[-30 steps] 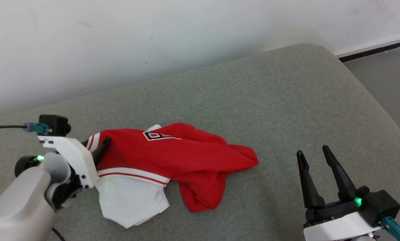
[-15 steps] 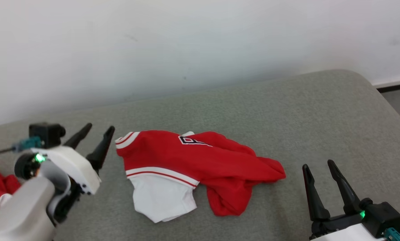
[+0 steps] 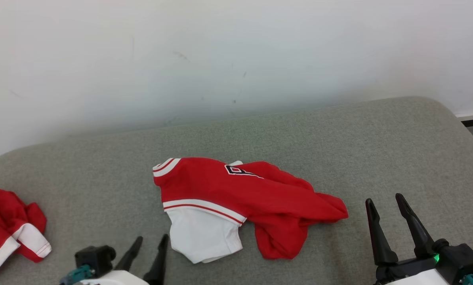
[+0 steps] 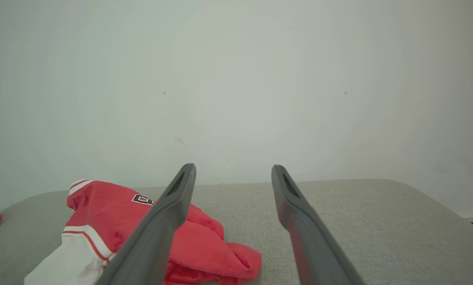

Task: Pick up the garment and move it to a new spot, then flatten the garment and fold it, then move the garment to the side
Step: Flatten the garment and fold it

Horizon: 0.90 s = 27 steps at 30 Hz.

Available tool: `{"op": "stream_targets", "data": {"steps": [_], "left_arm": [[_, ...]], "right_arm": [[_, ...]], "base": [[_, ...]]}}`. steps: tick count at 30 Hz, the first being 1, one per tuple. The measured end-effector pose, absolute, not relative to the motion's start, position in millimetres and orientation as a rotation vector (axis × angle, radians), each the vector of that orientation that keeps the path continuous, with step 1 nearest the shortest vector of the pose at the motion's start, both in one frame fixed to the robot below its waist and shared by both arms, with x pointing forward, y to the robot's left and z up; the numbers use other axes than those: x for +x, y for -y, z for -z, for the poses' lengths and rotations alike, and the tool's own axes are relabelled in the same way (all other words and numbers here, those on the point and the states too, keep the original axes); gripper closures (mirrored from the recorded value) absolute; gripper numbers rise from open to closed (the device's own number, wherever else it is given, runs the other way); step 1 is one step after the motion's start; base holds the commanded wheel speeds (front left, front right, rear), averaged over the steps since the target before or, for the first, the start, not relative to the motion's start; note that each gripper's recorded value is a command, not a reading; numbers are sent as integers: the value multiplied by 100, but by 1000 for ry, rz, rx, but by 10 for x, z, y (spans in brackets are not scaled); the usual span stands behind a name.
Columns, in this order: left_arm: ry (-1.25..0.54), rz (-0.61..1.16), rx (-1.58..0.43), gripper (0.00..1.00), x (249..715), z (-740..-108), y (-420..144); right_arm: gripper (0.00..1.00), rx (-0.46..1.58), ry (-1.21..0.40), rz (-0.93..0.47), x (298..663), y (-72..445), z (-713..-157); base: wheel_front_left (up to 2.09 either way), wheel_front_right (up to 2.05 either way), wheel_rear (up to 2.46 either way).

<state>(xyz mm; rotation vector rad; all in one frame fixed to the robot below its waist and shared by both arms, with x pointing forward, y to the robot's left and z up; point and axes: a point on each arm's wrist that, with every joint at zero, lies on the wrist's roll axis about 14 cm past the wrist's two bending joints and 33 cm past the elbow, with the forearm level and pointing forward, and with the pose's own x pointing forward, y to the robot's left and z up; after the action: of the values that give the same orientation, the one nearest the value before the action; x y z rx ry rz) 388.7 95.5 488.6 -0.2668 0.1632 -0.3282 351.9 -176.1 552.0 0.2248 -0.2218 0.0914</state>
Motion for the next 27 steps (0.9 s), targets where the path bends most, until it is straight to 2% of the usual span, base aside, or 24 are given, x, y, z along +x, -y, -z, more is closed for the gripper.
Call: {"op": "stream_targets", "data": {"steps": [14,26,27], "left_arm": [[-557,384,-256,0,3721,-4194,-676],[-662,406,-309,0,3937,-4033,-404],[-667,411,-307,64,3950,-4019,-391]], "right_arm": [[0,230,200,-88,3495,1755,-5452],[0,245,189,-31,3474,1889,-5401],[0,246,187,-26,3472,1900,-5393]], "base": [[0,0,0],[0,0,0],[0,0,0]]}}
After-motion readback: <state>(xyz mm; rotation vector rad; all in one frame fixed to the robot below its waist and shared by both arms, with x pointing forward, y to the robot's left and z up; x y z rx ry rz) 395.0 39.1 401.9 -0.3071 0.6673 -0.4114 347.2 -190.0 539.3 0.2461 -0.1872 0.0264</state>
